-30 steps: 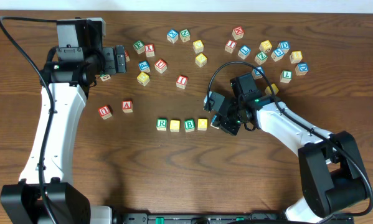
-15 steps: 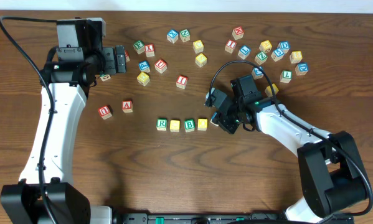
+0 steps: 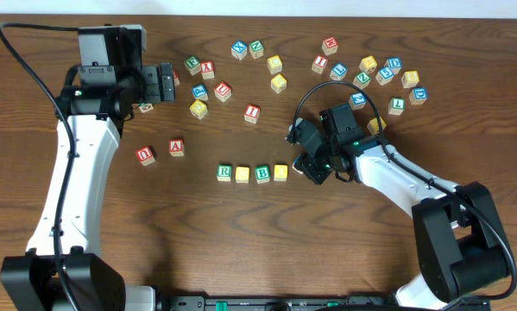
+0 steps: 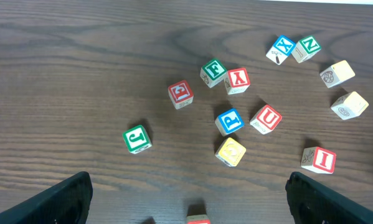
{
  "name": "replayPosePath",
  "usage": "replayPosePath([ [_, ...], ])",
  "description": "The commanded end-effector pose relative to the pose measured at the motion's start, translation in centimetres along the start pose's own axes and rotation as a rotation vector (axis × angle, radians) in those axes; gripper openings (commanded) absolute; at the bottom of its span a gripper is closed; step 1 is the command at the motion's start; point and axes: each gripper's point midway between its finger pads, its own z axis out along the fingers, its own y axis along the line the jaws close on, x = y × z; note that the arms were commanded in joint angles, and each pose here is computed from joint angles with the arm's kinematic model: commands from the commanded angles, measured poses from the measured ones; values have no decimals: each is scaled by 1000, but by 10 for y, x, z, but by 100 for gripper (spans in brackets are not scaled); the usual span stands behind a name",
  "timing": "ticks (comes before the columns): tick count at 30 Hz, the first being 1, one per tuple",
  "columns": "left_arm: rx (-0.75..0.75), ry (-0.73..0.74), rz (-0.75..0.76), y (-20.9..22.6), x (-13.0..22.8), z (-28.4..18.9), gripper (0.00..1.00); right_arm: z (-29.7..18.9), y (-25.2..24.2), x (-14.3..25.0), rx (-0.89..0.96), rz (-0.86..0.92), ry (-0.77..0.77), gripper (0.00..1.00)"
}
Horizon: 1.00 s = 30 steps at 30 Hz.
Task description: Spell out ROBOT
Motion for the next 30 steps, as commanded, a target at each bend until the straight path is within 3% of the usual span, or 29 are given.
replayPosePath([
  [1,12,-28,7,-3,-8,-9,98,3,-2,12,15,55,36,24],
  [6,12,-28,7,-3,-8,-9,98,4,2,12,20,58,47,26],
  [8,12,-28,7,-2,-8,-9,98,5,3,10,22,51,45,49],
  [9,12,-28,7,-3,-8,-9,98,5,4,9,22,48,40,64],
  [10,12,-28,7,-3,-8,-9,98,5,3,8,23,47,37,89],
  [11,12,-28,7,-3,-8,-9,98,5,3,7,24,46,34,99],
  [30,12,-28,7,-3,-8,-9,98,5,2,6,29,45,29,99],
])
